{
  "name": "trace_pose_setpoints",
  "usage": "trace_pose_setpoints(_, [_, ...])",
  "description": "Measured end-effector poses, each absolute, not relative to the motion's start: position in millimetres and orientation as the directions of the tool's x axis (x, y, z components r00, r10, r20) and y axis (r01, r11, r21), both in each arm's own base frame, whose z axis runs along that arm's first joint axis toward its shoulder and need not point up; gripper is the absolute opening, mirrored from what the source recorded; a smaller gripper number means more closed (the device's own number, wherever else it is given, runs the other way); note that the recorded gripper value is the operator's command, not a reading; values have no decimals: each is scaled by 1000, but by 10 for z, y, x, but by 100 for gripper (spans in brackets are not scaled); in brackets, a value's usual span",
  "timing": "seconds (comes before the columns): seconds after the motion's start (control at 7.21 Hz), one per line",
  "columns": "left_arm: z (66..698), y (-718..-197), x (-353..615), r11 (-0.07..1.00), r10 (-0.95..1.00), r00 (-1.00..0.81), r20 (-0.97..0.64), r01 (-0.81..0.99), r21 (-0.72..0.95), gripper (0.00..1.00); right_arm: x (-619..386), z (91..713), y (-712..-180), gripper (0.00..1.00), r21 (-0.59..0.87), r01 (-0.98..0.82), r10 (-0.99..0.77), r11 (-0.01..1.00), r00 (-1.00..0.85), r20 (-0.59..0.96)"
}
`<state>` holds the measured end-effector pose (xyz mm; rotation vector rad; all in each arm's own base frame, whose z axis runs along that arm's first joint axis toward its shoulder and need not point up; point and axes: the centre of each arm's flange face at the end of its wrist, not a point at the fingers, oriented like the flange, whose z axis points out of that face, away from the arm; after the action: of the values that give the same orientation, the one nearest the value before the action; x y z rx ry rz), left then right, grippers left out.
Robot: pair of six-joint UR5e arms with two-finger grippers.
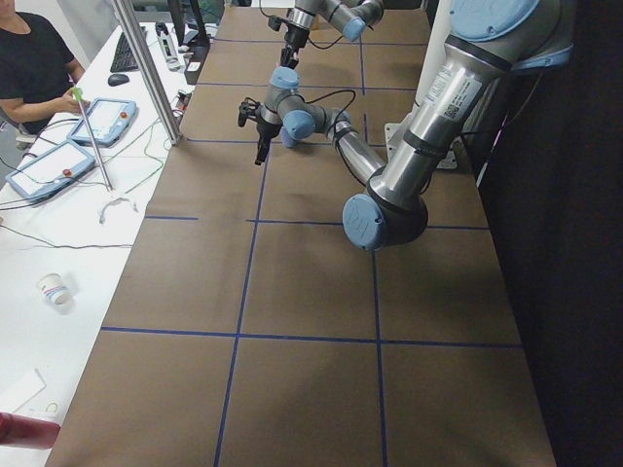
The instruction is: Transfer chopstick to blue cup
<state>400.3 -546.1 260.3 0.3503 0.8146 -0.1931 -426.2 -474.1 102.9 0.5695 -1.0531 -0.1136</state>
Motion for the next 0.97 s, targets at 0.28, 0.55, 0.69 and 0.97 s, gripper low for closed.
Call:
trace_pose_setpoints(0.28, [2613,-5464,4014,926,-34,674,-738,300,230,100,-4502,1173,-4771,99,495,-167,-339,853,543,768])
trace_pose_setpoints(0.55, [2637,-5476,4030,926,-33,673,-739,299,231,100,-4672,1281,-4766,100,493,-158,-329,855,569,753])
trace_pose_setpoints(0.69, [2654,-5493,4012,925,-22,679,-734,292,241,100,-4662,1290,-4757,100,496,-160,-330,854,570,752])
trace_pose_setpoints(0.97, [2886,-5511,3895,927,17,706,-708,254,276,100,-4317,1409,-4764,100,483,-155,-329,862,553,765])
